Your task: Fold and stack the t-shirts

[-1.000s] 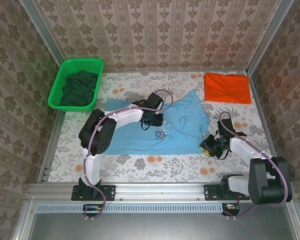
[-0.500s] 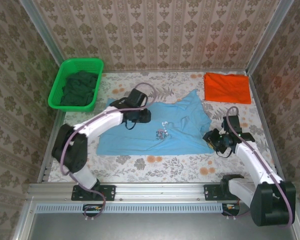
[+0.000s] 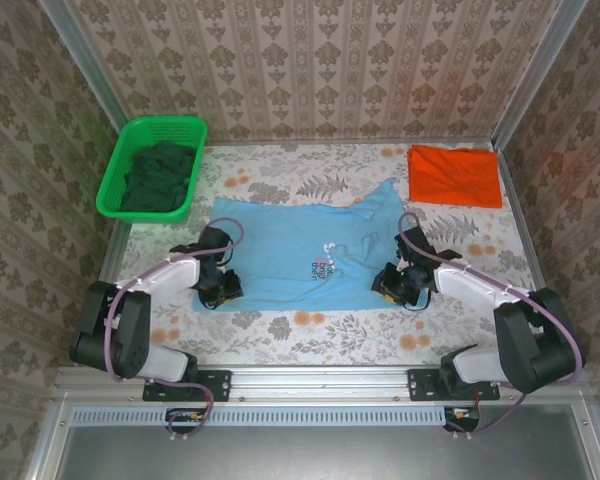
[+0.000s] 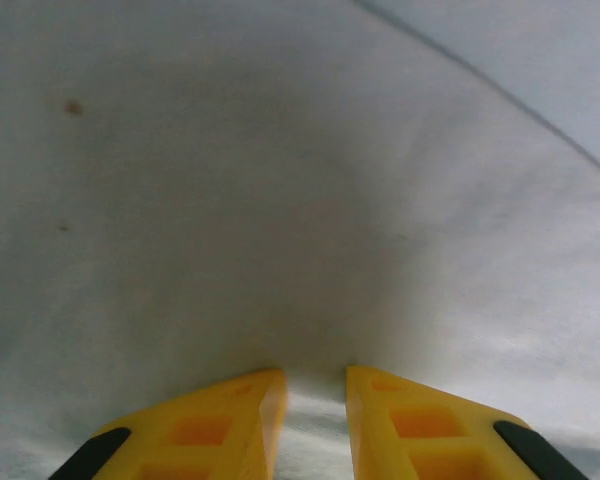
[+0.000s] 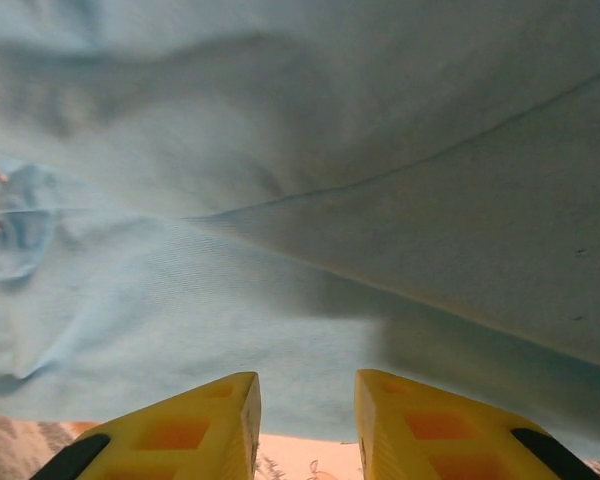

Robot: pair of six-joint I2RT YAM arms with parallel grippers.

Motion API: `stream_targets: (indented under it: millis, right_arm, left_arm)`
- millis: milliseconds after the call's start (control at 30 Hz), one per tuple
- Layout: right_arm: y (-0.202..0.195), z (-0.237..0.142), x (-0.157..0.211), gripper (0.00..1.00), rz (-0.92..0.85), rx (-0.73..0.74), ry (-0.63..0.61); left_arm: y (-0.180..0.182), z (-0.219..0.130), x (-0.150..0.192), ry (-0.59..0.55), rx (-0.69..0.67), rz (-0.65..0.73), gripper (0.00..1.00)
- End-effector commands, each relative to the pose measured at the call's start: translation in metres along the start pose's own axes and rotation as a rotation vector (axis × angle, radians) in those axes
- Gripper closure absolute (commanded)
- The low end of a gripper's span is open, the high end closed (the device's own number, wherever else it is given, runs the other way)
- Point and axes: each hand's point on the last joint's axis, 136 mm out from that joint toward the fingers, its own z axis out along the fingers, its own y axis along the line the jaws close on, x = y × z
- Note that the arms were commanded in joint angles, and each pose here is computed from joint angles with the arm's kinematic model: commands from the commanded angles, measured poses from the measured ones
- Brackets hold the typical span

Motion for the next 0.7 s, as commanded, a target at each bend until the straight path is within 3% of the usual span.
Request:
stream_targets:
  millis: [0,200,533,667]
  right_arm:
    - [-0.012,0.003,0.006,0.67,-0.012,0.063,0.026]
    - [-0.042,0.002,0.035,0.66,-0.02,0.17,0.145]
    - [-0.052,-0.013,0.073,0.66,-0.013,0.123,0.231]
    - [-0.035,-0.027,0.071,0.64,-0.059,0.058,0.214]
  left_arm:
    - [0.033,0.01,0.016,0.042,-0.079,-0.129,0.75]
    - [0.057,0.005,0.031,0.076,-0.192,-0.194,0.81]
    - [0.068,-0.016,0.063,0.081,-0.215,-0.353,0.8]
    - [0.053,-0.043,0.049,0.008,-0.195,-0.372,0.67]
